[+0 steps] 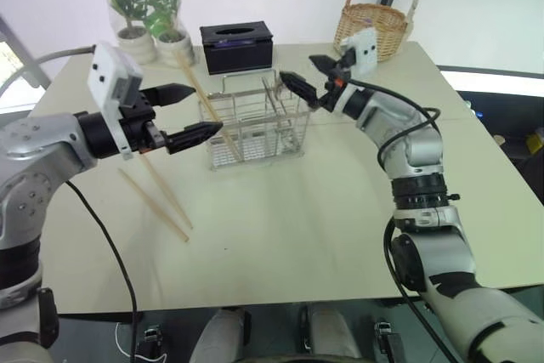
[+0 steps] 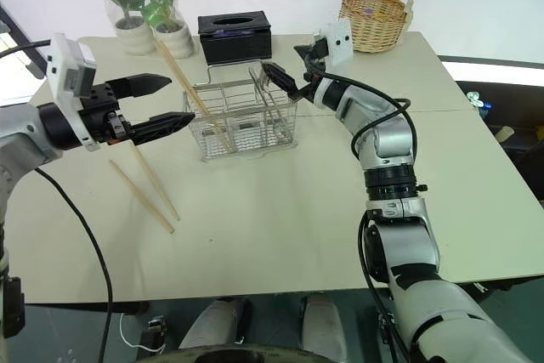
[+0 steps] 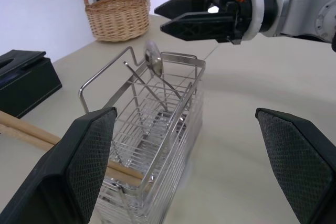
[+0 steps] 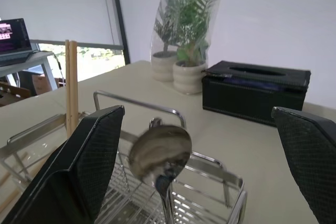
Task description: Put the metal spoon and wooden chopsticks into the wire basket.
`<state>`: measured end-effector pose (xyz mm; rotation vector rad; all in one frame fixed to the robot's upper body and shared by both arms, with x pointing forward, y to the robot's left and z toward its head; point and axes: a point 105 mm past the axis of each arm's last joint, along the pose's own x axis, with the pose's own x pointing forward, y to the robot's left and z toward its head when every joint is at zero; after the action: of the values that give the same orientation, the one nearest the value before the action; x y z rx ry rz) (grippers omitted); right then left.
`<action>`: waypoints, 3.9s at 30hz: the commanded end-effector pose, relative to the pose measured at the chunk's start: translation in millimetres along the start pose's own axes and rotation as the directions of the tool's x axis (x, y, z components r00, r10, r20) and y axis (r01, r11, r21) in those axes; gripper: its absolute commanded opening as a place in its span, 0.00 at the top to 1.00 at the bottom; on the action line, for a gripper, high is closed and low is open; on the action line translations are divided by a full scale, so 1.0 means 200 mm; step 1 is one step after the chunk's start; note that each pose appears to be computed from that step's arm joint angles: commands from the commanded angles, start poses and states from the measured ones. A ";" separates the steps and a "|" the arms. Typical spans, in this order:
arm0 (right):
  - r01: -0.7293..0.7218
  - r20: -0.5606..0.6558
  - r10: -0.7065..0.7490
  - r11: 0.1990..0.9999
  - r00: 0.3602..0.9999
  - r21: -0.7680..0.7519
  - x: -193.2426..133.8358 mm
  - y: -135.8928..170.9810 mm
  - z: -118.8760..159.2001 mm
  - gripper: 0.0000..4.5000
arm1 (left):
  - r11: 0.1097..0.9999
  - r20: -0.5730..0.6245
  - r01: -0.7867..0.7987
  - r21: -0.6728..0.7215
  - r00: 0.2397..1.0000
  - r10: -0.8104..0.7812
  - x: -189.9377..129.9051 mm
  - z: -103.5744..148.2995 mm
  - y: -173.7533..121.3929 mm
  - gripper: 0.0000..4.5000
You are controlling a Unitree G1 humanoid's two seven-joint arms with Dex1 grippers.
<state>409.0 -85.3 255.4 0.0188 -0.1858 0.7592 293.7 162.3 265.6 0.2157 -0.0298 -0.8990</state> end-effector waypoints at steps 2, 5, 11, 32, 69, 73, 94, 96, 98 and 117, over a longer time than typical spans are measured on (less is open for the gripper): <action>-0.096 0.157 0.115 0.988 0.981 -0.123 -0.11 0.08 0.38 0.03 | 0.992 0.071 -0.127 -0.003 0.989 0.126 -0.05 0.07 0.08 0.00; -0.303 0.142 0.333 0.933 0.932 -0.196 -0.27 0.20 0.49 0.03 | 0.960 0.099 -0.276 -0.038 0.955 0.278 -0.08 0.10 0.18 0.00; -0.558 -0.088 0.555 0.793 0.827 -0.245 -0.59 0.34 0.44 0.03 | 0.709 0.031 -0.658 -0.256 0.727 0.686 -0.23 0.09 0.46 0.00; -0.589 -0.171 0.577 0.808 0.798 -0.023 -0.77 0.50 0.15 0.03 | -0.059 -0.780 -0.943 -0.326 0.234 0.580 -0.28 -0.71 0.44 0.00; -0.406 -0.115 0.402 0.914 0.908 -0.004 -0.78 0.41 0.15 0.00 | -0.064 -0.759 -0.956 -0.287 0.186 0.625 -0.29 -0.77 0.62 0.99; -0.401 -0.142 0.395 0.916 0.907 -0.013 -0.79 0.38 0.13 0.00 | 0.010 -0.585 -0.939 -0.343 0.222 0.780 -0.37 -0.51 0.75 0.99; -0.275 -0.106 0.275 0.961 0.956 0.008 -0.83 0.37 0.12 0.00 | 0.765 0.480 -0.357 -0.535 0.617 0.623 0.16 0.66 0.60 0.99; -0.258 -0.097 0.258 0.966 0.961 0.009 -0.84 0.37 0.13 0.00 | 0.785 0.474 -0.338 -0.520 0.650 0.594 0.25 0.65 0.57 0.99; -0.230 -0.088 0.230 0.973 0.969 0.006 -0.85 0.37 0.13 0.00 | 0.813 0.462 -0.349 -0.466 0.688 0.560 0.34 0.60 0.54 0.99; -0.114 -0.065 0.116 0.993 0.991 0.029 -0.88 0.34 0.18 0.00 | 0.849 0.377 -0.342 -0.404 0.783 0.495 0.58 0.21 0.41 0.22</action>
<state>231.9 -160.0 248.0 0.0178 -0.0833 0.8650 434.2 107.1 288.8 -0.2996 -0.2837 -0.4740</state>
